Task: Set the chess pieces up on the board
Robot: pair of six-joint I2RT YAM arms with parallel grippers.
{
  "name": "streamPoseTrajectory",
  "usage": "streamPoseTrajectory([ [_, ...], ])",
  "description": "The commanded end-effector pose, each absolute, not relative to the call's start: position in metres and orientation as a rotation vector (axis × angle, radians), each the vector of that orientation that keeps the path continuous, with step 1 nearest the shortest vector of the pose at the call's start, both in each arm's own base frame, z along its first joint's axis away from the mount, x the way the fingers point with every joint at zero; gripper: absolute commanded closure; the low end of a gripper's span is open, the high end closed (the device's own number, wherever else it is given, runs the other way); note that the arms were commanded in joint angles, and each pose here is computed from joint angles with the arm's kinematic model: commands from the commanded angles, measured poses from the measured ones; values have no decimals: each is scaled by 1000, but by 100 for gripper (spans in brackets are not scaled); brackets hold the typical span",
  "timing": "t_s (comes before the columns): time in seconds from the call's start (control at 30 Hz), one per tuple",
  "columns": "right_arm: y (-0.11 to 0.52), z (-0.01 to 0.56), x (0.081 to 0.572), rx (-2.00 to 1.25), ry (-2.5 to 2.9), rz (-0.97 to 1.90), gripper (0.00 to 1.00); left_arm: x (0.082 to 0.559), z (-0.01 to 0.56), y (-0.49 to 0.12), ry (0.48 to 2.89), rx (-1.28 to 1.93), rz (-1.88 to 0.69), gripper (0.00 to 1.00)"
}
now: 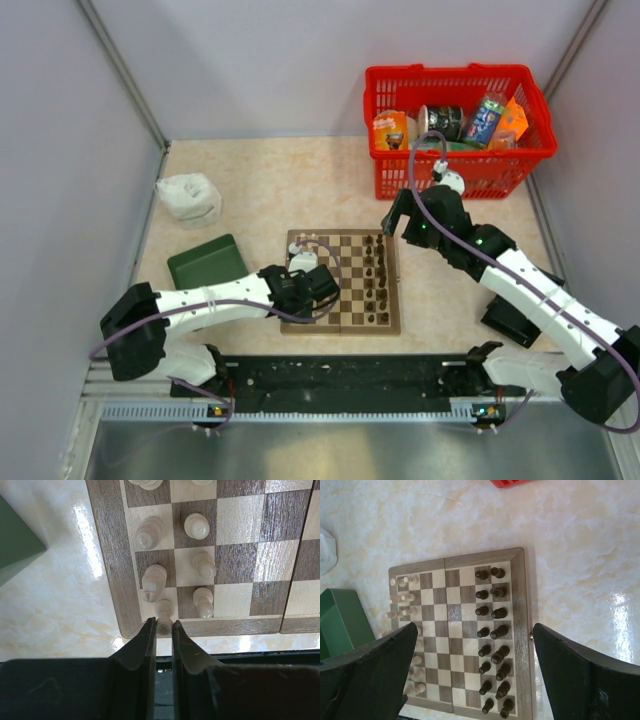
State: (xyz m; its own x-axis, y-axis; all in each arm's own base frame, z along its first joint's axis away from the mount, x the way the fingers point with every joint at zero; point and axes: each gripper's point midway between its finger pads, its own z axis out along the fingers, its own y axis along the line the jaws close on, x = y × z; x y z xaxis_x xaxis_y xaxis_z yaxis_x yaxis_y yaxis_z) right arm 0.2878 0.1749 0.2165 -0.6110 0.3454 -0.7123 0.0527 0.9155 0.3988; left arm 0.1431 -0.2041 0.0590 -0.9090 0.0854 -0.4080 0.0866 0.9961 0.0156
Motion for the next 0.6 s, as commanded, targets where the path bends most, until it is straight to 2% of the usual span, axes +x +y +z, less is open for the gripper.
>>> streamPoseTrajectory([
  [0.0, 176, 230, 295, 289, 2159, 448, 1, 139, 49, -195, 2745, 125, 52, 96],
  [0.57, 175, 230, 293, 290, 2159, 455, 1, 136, 49, -187, 2747, 114, 78, 99],
])
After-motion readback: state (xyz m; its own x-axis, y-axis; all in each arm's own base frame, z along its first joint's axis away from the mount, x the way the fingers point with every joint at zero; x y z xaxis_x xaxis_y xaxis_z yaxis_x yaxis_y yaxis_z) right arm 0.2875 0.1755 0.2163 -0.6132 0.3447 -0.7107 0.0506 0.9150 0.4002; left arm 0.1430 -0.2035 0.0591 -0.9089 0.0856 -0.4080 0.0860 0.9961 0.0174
